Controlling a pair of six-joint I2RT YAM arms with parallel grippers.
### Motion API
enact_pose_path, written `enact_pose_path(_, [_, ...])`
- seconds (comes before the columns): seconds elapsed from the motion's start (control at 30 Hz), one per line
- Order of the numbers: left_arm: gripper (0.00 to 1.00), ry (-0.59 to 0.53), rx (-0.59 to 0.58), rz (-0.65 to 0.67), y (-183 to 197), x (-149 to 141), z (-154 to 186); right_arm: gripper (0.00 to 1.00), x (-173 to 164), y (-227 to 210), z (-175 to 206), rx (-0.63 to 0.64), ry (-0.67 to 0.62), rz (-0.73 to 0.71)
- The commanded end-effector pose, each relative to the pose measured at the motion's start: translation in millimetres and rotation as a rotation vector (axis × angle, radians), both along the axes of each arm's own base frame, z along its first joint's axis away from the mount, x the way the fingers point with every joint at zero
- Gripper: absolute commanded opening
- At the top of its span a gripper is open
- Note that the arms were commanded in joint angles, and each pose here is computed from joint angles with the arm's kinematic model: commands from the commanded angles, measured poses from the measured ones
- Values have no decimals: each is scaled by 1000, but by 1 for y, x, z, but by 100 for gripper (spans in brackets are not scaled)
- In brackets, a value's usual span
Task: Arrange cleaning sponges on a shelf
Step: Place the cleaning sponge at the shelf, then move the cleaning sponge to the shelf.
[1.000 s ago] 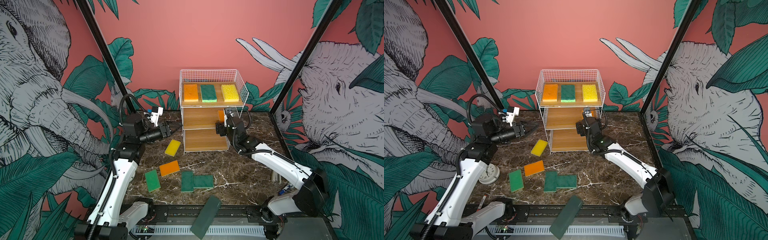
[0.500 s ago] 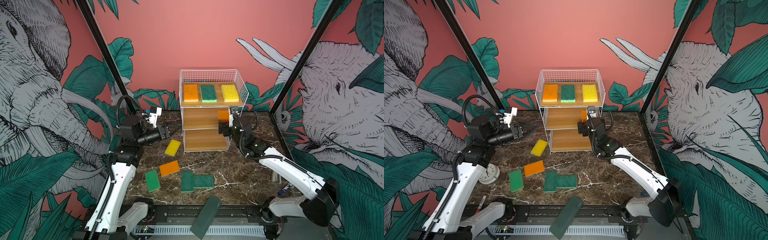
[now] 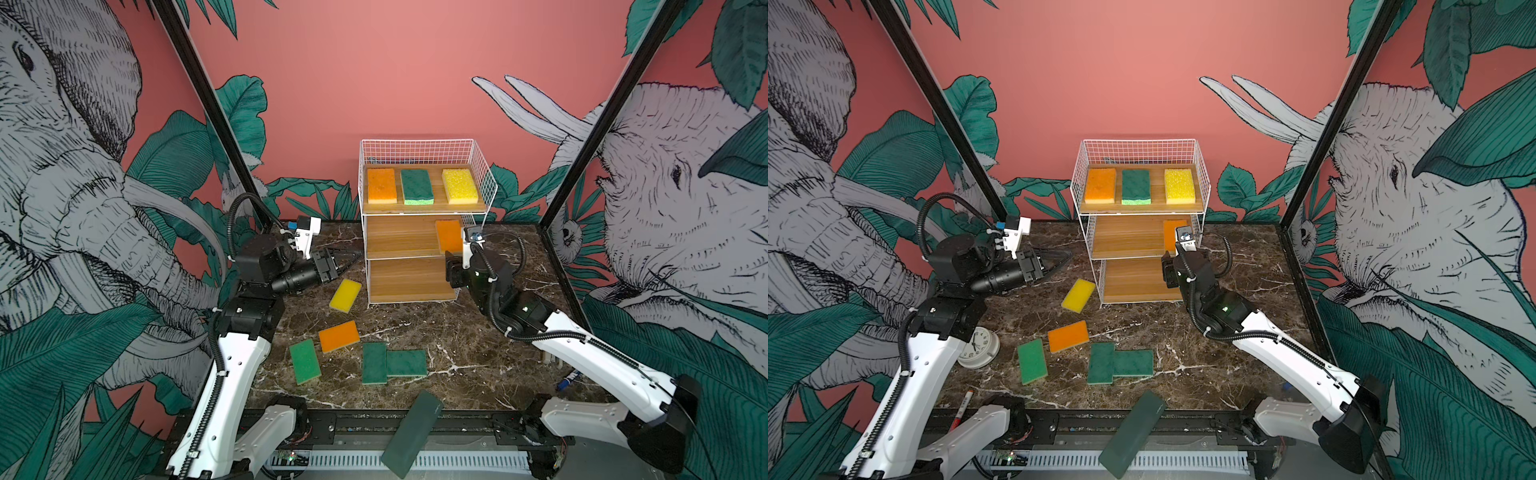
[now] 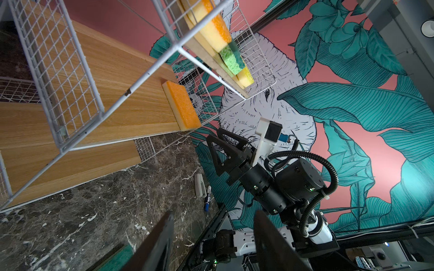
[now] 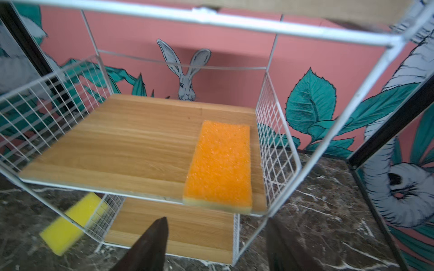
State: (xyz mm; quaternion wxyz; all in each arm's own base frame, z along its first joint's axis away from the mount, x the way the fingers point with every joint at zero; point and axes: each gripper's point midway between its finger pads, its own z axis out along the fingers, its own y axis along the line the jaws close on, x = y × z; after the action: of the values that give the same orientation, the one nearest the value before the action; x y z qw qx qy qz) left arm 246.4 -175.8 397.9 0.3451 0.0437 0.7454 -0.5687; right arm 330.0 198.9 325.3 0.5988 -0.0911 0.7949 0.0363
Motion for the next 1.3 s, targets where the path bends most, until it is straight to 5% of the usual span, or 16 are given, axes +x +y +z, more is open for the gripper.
enact_pose_path(0.0, [56,-23,-6,15,4,-8,13,53,-2,-9,2,5,-2,-37])
enact_pose_path(1.27, [56,-11,24,20,4,0,2,49,51,-4,-18,-9,44,-62])
